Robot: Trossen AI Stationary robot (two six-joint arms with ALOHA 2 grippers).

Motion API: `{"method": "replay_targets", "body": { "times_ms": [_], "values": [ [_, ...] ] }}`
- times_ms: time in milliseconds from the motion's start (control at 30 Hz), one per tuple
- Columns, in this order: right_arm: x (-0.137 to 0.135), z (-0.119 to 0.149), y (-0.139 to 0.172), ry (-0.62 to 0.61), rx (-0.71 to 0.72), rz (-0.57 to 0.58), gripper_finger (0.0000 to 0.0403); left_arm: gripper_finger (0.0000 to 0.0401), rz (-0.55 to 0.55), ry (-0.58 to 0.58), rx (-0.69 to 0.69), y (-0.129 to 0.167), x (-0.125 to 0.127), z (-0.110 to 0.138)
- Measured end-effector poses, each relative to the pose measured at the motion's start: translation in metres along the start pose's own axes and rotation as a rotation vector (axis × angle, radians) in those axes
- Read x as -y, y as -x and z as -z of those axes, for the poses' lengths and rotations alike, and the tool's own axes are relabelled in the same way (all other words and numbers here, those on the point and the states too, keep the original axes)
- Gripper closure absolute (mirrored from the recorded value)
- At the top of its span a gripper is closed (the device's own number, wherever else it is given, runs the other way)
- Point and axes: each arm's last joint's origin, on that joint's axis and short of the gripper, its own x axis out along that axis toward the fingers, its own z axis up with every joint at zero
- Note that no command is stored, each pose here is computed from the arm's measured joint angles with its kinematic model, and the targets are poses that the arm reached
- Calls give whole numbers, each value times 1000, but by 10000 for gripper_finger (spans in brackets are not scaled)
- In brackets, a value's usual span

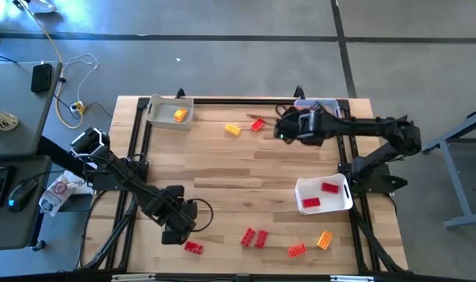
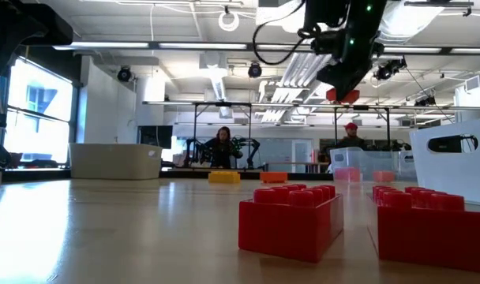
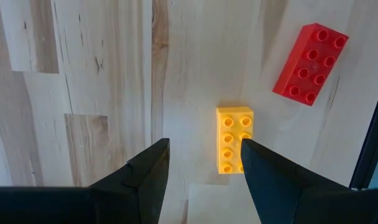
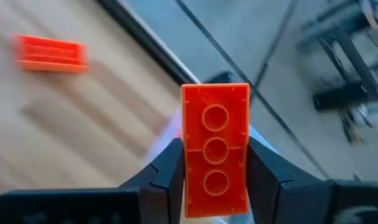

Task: Sort & place blocks by color
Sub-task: Put the orange block into the transparent bin

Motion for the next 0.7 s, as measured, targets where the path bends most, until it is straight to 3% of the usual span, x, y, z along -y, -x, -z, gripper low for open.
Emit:
{"method": "replay_targets", "body": {
  "times_ms": [200, 700],
  "values": [
    [23, -7, -37, -76, -146, 14, 298, 215, 0, 0, 0, 0, 0, 0],
    [59, -2, -126, -169, -513, -197, 298, 215, 0, 5, 2, 0, 6, 5]
  ]
}}
